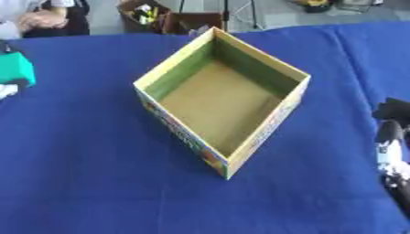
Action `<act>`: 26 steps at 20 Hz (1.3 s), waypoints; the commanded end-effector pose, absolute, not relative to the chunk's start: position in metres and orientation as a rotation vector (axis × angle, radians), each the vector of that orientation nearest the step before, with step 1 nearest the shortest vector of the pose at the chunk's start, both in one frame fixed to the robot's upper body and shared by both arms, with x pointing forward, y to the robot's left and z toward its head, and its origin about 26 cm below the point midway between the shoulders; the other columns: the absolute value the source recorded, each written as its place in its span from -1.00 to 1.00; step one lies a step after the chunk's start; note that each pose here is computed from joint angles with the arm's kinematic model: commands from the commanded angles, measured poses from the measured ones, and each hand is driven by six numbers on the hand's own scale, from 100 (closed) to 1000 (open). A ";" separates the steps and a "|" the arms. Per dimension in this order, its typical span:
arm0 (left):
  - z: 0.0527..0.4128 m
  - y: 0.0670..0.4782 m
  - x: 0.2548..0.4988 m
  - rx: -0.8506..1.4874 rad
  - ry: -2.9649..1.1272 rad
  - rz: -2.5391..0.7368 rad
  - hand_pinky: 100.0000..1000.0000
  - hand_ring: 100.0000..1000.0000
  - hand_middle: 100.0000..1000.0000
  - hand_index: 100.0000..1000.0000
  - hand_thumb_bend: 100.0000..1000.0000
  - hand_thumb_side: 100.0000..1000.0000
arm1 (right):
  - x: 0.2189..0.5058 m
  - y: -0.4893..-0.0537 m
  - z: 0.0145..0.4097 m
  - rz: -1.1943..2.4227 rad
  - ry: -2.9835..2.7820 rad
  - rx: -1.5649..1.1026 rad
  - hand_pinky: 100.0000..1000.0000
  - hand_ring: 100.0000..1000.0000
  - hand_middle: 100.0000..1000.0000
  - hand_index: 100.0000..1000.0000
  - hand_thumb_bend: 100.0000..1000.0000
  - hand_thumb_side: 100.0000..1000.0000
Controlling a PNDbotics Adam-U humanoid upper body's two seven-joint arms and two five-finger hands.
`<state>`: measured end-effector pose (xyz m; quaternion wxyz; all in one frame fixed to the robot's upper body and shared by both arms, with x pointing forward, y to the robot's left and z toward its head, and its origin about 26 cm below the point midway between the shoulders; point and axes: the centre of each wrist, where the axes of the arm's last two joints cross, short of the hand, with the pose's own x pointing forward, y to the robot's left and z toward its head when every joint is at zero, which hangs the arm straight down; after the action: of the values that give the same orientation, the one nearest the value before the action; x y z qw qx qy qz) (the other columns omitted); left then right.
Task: Pick up objects on the table and place them in the box.
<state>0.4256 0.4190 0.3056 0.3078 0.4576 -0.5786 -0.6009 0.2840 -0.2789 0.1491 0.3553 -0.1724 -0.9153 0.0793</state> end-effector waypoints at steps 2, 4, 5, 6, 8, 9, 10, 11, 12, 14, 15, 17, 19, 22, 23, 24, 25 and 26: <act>0.338 0.399 0.419 1.227 -1.635 -1.634 -0.34 -0.46 -0.04 0.32 -1.00 -0.12 | 0.282 -0.284 0.157 0.217 -2.381 -0.453 0.69 0.62 0.16 0.59 -1.00 0.11; 0.343 0.383 0.420 1.189 -1.685 -1.666 -0.34 -0.47 -0.05 0.32 -1.00 -0.12 | 0.282 -0.285 0.158 0.217 -2.381 -0.448 0.69 0.62 0.16 0.58 -1.00 0.10; 0.344 0.374 0.421 1.167 -1.710 -1.680 -0.35 -0.47 -0.05 0.32 -1.00 -0.12 | 0.282 -0.285 0.158 0.217 -2.383 -0.446 0.69 0.62 0.16 0.58 -1.00 0.10; 0.347 0.364 0.423 1.142 -1.740 -1.691 -0.35 -0.48 -0.06 0.32 -1.00 -0.12 | 0.282 -0.285 0.159 0.217 -2.384 -0.443 0.69 0.62 0.16 0.58 -1.00 0.10; 0.351 0.346 0.426 1.099 -1.784 -1.709 -0.36 -0.48 -0.06 0.32 -1.00 -0.13 | 0.282 -0.286 0.159 0.215 -2.386 -0.437 0.69 0.62 0.16 0.58 -1.00 0.09; 0.353 0.338 0.428 1.081 -1.801 -1.717 -0.36 -0.48 -0.06 0.32 -1.00 -0.13 | 0.282 -0.286 0.159 0.214 -2.385 -0.435 0.69 0.62 0.16 0.58 -1.00 0.09; 0.355 0.330 0.430 1.062 -1.820 -1.723 -0.36 -0.48 -0.07 0.32 -1.00 -0.13 | 0.282 -0.286 0.159 0.213 -2.385 -0.433 0.69 0.62 0.16 0.58 -1.00 0.09; 0.356 0.322 0.431 1.045 -1.838 -1.729 -0.36 -0.48 -0.07 0.32 -1.00 -0.14 | 0.282 -0.286 0.159 0.212 -2.384 -0.430 0.69 0.62 0.16 0.58 -1.00 0.09; 0.358 0.314 0.433 1.031 -1.853 -1.736 -0.36 -0.48 -0.07 0.32 -1.00 -0.14 | 0.282 -0.286 0.160 0.212 -2.384 -0.428 0.69 0.62 0.16 0.58 -1.00 0.09; 0.361 0.301 0.435 1.003 -1.882 -1.748 -0.36 -0.49 -0.07 0.32 -1.00 -0.14 | 0.282 -0.286 0.160 0.210 -2.382 -0.423 0.69 0.62 0.16 0.59 -1.00 0.08; 0.362 0.293 0.436 0.981 -1.904 -1.754 -0.36 -0.49 -0.07 0.32 -1.00 -0.14 | 0.282 -0.286 0.160 0.209 -2.381 -0.419 0.69 0.62 0.16 0.59 -1.00 0.08; 0.361 0.279 0.438 0.931 -1.947 -1.760 -0.37 -0.50 -0.07 0.32 -1.00 -0.14 | 0.282 -0.286 0.161 0.208 -2.382 -0.413 0.69 0.62 0.16 0.59 -1.00 0.08; 0.362 0.274 0.439 0.910 -1.960 -1.760 -0.38 -0.50 -0.08 0.32 -1.00 -0.14 | 0.282 -0.286 0.161 0.208 -2.383 -0.410 0.69 0.62 0.16 0.59 -1.00 0.08; 0.360 0.244 0.444 0.810 -2.040 -1.737 -0.39 -0.51 -0.09 0.33 -1.00 -0.15 | 0.284 -0.285 0.164 0.204 -2.392 -0.396 0.69 0.61 0.16 0.59 -1.00 0.07; 0.360 0.237 0.445 0.790 -2.055 -1.734 -0.39 -0.51 -0.10 0.33 -1.00 -0.15 | 0.284 -0.284 0.165 0.200 -2.393 -0.394 0.69 0.62 0.16 0.59 -1.00 0.07; 0.359 0.228 0.446 0.771 -2.071 -1.727 -0.39 -0.51 -0.10 0.33 -1.00 -0.15 | 0.284 -0.284 0.165 0.197 -2.393 -0.392 0.69 0.62 0.16 0.59 -1.00 0.07; 0.359 0.222 0.446 0.761 -2.084 -1.715 -0.40 -0.51 -0.11 0.32 -1.00 -0.15 | 0.285 -0.284 0.165 0.194 -2.393 -0.390 0.69 0.62 0.16 0.59 -1.00 0.07; 0.359 0.216 0.447 0.772 -2.092 -1.690 -0.41 -0.51 -0.12 0.31 -1.00 -0.14 | 0.285 -0.283 0.166 0.192 -2.394 -0.386 0.69 0.62 0.16 0.59 -1.00 0.07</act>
<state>0.4503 0.2195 0.3442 0.1810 0.2628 -0.7277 -0.6072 0.2866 -0.2819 0.1571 0.3592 -0.1495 -0.9185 0.0703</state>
